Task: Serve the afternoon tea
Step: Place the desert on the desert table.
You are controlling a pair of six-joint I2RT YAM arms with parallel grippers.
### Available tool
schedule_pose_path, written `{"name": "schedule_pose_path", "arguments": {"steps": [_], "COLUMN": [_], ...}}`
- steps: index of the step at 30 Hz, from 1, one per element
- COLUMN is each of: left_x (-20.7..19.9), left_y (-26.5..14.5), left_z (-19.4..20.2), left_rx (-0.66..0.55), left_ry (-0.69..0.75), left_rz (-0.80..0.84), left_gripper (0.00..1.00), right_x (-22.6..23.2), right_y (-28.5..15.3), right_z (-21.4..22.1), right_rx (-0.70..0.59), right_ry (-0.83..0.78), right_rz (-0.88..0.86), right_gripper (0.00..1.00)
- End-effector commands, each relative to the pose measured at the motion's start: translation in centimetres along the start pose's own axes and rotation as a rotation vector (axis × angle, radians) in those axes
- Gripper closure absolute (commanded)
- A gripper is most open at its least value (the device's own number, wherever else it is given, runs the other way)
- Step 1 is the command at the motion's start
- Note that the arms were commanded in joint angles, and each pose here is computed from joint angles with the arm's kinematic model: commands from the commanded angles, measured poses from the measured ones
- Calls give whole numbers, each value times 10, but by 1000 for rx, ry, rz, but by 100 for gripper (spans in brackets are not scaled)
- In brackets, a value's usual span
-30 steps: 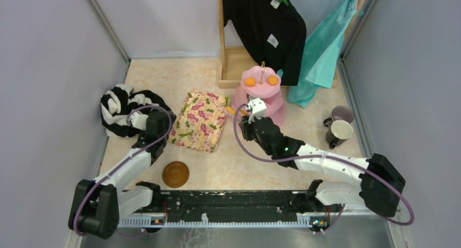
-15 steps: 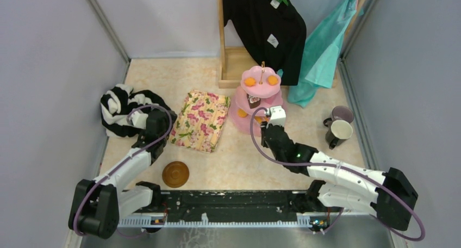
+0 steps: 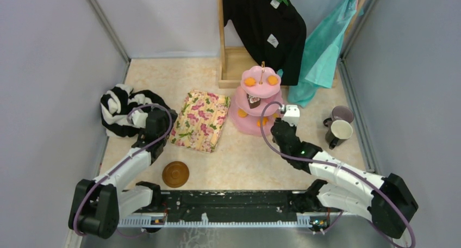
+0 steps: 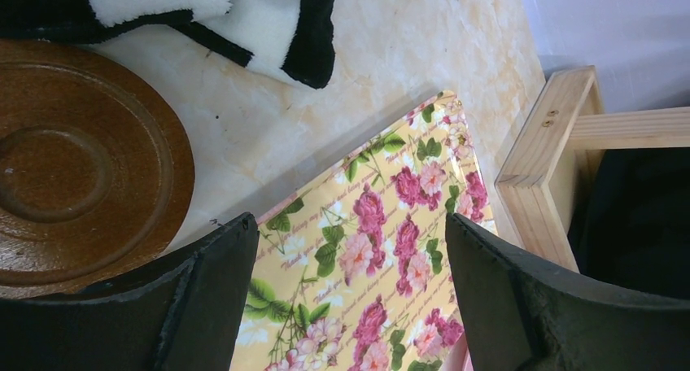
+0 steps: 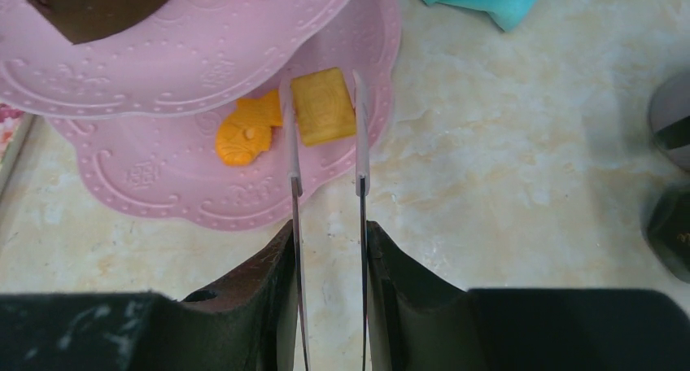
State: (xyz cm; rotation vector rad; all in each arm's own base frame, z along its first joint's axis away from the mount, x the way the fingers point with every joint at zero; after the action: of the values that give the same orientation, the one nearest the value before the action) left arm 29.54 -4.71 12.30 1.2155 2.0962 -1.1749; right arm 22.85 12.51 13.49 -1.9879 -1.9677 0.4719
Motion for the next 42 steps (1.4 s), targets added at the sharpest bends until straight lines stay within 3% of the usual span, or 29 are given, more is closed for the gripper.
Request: {"name": "schedule_pose_path", "arguments": {"steps": [1,42], "left_x": [-17,-18], "left_y": [1,5], "left_z": [-2,3], "left_rx": [1,15], "left_ry": [-15,-16], "left_rz": [50,58], "left_gripper": [11,11], "right_x": [-4,5], "right_y": [3,64], "right_z": [-24,-36], "right_rx": [-99,-167], "right_ry": [112,183], "right_rz": [9,40], "right_gripper": [90,91]}}
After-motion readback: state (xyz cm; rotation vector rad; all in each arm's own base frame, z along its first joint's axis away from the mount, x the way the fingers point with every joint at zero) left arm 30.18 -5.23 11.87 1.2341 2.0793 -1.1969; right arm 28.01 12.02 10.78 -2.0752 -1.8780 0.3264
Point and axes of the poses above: each gripper's point midway between its finger pads, its own y axis out along the fingers, its own x axis along the line the jaws close on, z = x × y, the point moved 4 cm from there along -y, back along the fingers, and after that the axes turned 3 degrees about -y, right-handed, at the moved point
